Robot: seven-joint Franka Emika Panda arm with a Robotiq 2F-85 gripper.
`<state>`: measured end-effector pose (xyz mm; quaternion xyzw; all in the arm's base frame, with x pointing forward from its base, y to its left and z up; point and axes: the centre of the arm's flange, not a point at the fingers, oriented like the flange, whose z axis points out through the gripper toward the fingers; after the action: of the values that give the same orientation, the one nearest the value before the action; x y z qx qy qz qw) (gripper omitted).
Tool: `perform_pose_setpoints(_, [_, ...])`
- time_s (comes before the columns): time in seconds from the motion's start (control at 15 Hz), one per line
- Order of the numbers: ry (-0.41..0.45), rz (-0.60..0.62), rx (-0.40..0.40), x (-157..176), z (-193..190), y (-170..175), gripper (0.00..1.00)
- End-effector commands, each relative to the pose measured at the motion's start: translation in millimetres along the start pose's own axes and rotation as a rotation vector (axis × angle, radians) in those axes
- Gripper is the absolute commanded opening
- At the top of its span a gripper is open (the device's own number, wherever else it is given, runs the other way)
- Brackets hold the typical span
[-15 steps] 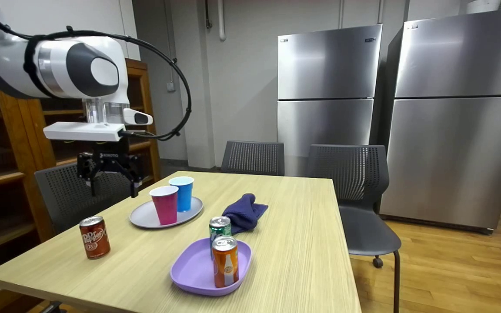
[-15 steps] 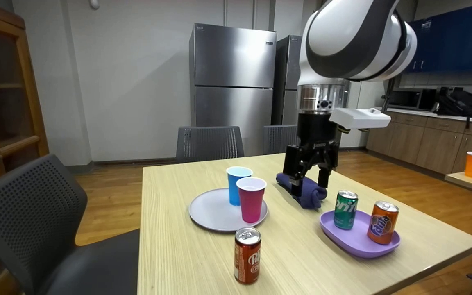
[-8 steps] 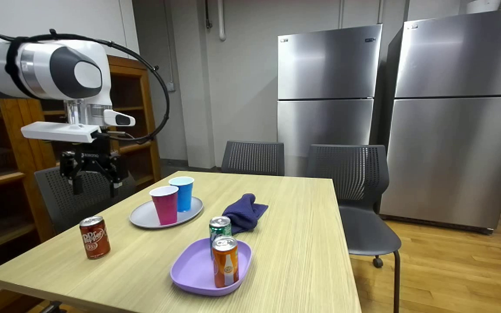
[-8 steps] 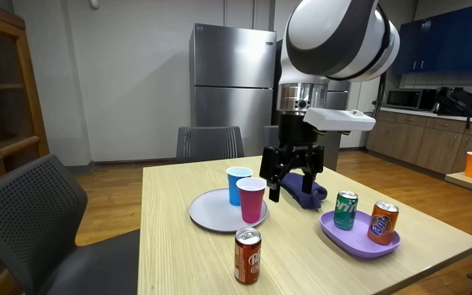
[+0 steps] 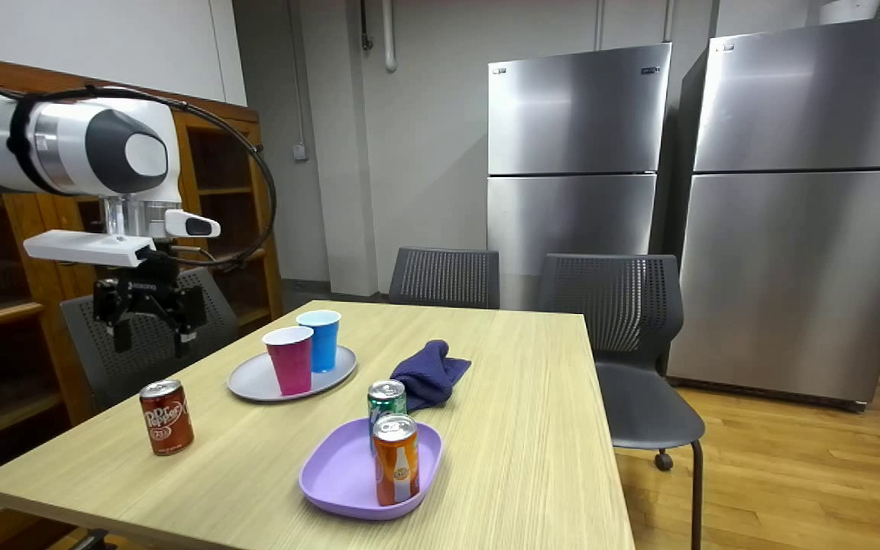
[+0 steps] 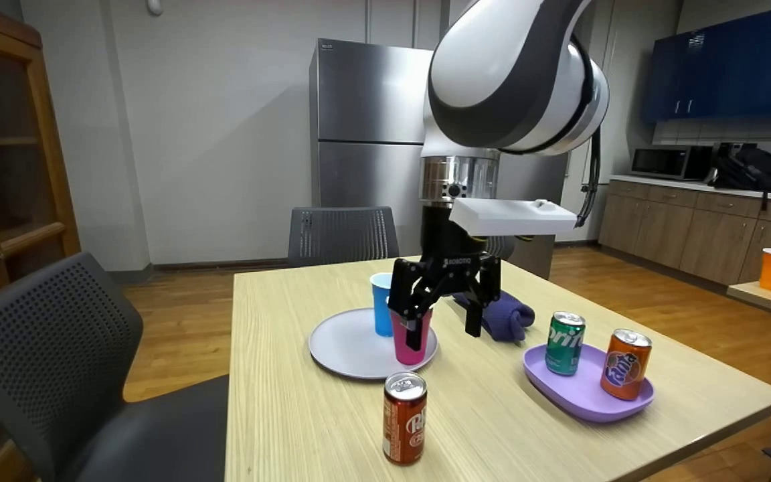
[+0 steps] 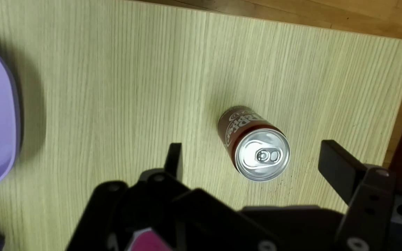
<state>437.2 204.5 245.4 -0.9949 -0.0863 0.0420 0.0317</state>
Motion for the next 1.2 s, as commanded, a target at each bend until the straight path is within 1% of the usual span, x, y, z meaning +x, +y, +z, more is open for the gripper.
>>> perform_pose_setpoints(0.0, [0.004,0.033,-0.041,16.5,17.1,-24.3,1.0])
perform_pose_setpoints(0.33, [0.024,0.069,-0.091,32.3,38.8,-40.9,1.0])
perform_pose_setpoints(0.73, [0.028,0.136,-0.087,44.7,56.4,-41.9,1.0])
perform_pose_setpoints(1.13, [0.024,0.158,-0.073,43.7,72.1,-43.3,1.0])
